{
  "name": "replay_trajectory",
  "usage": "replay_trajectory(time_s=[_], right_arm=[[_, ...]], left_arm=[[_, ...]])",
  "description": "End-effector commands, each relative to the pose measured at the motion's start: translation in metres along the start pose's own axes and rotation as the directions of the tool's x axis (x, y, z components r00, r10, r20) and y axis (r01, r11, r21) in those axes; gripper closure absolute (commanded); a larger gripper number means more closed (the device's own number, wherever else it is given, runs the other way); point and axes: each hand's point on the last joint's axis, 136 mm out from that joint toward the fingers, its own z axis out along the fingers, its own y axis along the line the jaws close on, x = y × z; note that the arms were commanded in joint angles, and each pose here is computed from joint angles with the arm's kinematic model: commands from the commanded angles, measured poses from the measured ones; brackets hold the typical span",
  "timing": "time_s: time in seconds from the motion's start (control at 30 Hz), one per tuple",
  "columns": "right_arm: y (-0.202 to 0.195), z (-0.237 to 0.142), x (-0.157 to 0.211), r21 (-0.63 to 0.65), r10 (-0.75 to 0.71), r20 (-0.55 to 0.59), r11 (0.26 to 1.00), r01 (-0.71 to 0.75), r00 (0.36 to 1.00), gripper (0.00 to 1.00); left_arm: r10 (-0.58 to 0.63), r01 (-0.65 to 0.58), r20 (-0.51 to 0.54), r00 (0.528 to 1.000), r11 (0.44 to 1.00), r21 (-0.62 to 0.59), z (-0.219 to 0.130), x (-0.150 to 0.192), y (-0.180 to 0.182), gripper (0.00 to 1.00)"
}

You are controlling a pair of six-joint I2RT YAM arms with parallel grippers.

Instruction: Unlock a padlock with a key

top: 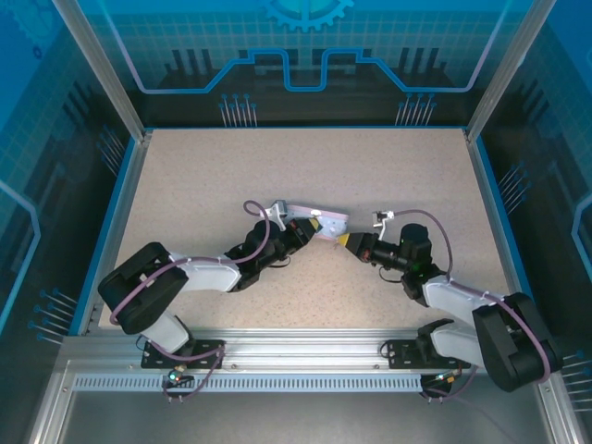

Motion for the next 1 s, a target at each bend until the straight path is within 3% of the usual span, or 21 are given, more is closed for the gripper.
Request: replay_trajectory(time_s=[0.0, 0.97], right_arm=[[-0.001, 0.006, -0.003, 0.010, 0.009, -0.004, 1.000, -0.009, 1.000, 1.00], [0.001, 0.035, -0.009, -0.005, -0.008, -0.036, 1.000, 0.008, 0.999, 1.00]], left_arm=[[-0.034, 0.026, 0.057, 0.998, 0.992, 0.126, 0.003, -0.015, -0.038, 1.00], [-0.040, 0.035, 0.031, 0.999, 0.988, 0.150, 0.010, -0.008, -0.042, 1.00]])
